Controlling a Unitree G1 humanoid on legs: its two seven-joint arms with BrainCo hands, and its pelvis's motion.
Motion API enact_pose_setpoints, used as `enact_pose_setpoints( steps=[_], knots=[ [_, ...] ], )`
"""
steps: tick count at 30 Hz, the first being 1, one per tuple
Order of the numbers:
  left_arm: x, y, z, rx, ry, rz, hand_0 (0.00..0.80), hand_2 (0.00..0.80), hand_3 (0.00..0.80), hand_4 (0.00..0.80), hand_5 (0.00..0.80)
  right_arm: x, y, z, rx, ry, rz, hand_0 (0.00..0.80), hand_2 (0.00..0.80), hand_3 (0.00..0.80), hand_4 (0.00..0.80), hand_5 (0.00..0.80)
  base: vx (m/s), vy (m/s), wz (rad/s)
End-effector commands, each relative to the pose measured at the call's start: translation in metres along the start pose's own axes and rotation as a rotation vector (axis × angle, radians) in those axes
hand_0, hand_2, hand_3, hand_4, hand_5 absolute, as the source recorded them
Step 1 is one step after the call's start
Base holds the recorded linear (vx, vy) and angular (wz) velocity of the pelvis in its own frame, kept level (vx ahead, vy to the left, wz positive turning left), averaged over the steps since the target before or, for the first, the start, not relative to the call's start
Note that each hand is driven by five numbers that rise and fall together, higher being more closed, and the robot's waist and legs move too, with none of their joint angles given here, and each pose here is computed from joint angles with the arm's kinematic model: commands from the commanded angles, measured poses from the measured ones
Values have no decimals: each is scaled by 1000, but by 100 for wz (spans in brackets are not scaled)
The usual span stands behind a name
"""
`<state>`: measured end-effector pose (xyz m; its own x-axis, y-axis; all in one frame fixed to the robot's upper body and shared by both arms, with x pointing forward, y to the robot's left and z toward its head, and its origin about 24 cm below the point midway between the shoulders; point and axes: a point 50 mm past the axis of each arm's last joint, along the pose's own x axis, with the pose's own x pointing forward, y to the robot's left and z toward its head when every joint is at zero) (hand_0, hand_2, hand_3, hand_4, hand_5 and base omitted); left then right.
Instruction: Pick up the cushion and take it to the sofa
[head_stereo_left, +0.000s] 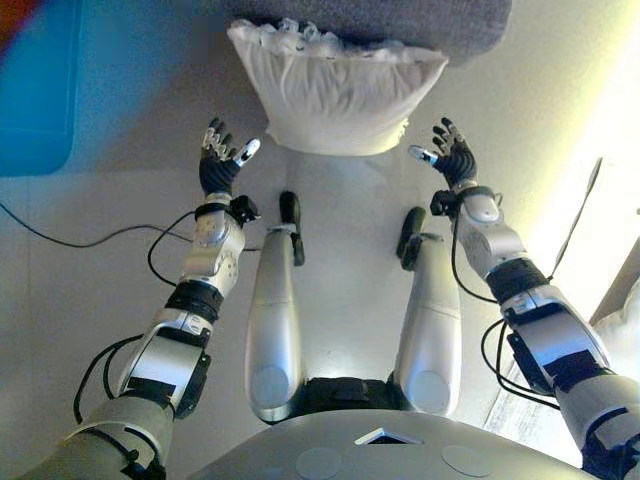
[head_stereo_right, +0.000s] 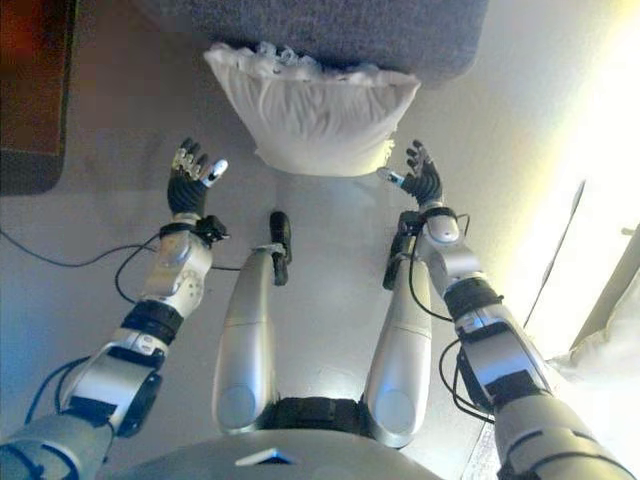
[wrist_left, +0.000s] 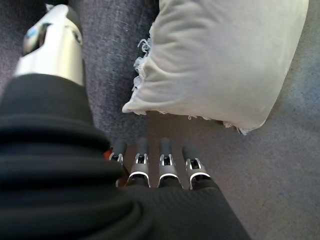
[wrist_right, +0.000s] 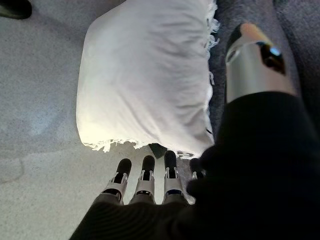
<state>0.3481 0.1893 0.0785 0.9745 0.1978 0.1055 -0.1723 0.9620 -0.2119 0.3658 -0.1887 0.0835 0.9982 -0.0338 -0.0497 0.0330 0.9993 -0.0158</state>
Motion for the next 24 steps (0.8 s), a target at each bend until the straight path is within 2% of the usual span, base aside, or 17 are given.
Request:
enact_pose_setpoints(
  steps=[1,18,24],
  knots=[
    [10,-1,22,53,-104,-11,0,0,0,0,0,2,-1,18,34,-58,-8,0,0,0,0,0,40,64,6],
    [47,6,64,-15,-75,-70,0,0,0,0,0,25,-16,62,30,-73,5,0,0,0,0,0,98,71,-1],
    [57,-11,86,-70,-139,-132,0,0,0,0,0,33,-8,87,2,-134,26,0,0,0,0,0,56,40,-3]
  ],
)
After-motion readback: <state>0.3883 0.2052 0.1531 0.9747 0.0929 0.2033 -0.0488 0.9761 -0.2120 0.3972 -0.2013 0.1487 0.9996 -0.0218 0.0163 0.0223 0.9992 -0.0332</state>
